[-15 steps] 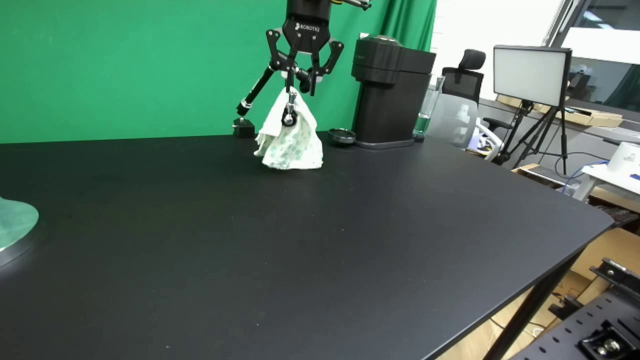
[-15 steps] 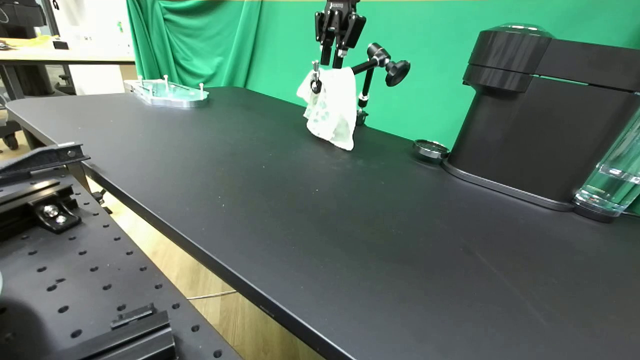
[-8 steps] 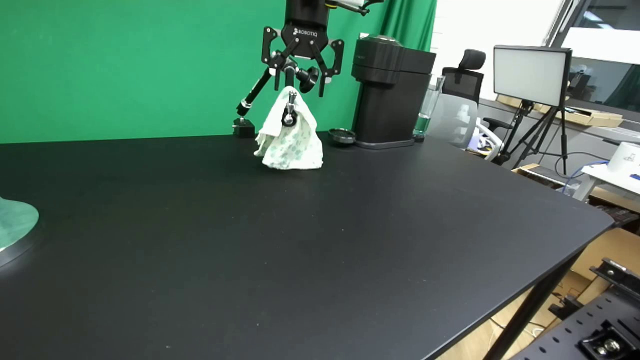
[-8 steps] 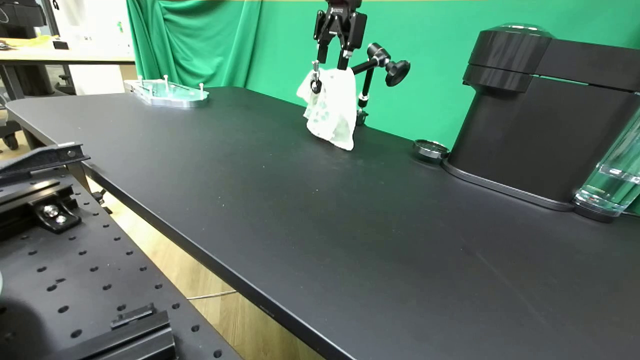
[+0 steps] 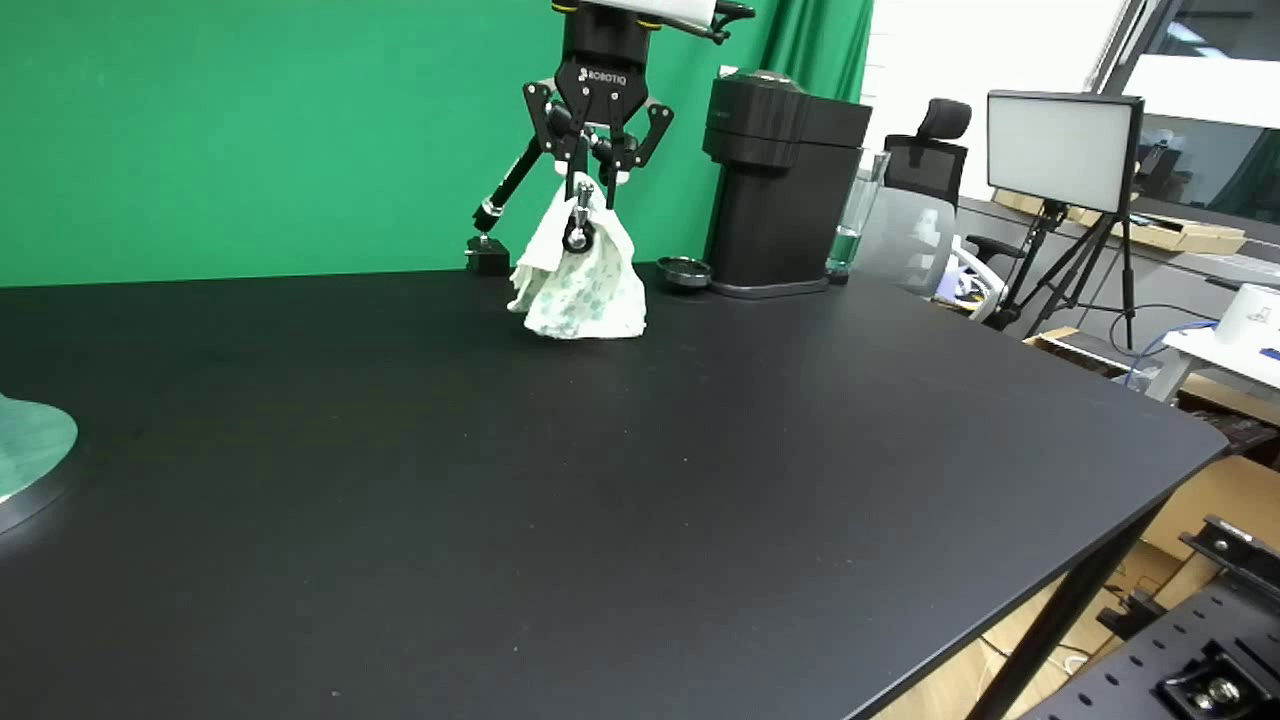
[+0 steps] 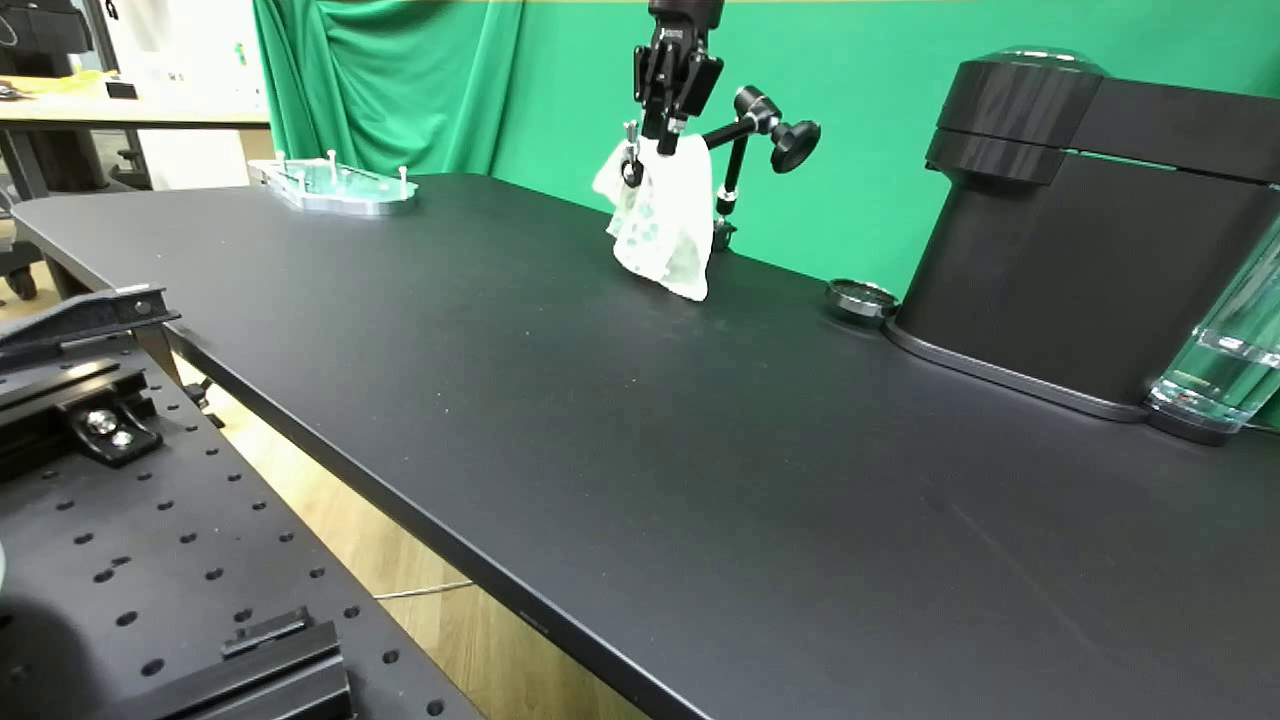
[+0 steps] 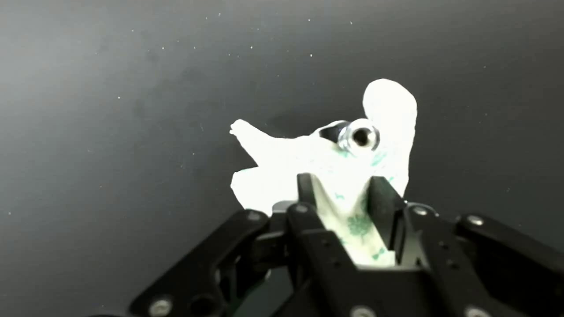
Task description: Put the towel on the table
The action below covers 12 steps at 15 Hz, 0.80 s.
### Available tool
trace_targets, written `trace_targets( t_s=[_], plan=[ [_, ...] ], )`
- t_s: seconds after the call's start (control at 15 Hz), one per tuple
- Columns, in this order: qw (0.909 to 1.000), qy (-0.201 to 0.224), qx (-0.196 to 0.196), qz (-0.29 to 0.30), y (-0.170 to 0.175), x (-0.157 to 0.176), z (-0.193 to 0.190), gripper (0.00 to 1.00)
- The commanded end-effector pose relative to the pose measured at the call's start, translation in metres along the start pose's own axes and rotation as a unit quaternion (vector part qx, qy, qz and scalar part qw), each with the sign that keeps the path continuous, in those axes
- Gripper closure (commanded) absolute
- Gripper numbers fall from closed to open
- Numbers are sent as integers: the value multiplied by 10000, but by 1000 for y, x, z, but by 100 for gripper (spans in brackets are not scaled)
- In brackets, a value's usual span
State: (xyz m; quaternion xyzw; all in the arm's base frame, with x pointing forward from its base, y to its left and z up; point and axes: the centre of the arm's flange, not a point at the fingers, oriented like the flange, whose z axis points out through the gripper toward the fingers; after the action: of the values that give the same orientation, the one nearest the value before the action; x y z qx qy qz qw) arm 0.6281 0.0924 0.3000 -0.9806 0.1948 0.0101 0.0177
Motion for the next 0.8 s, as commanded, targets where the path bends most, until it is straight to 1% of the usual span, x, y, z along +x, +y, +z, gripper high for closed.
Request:
trace_targets(
  t_s=[0.0, 0.07, 0.13, 0.47, 0.73],
  plan=[
    [9998, -17, 34, 213, -7, 8, -7, 91],
    [9998, -9, 46, 208, -8, 8, -9, 98],
    [9998, -1, 53, 198, -9, 7, -10, 99],
    [9998, 2, 79, 193, -9, 6, -13, 100],
    [9997, 50, 108, 212, 2, -8, -35, 100]
  ],
)
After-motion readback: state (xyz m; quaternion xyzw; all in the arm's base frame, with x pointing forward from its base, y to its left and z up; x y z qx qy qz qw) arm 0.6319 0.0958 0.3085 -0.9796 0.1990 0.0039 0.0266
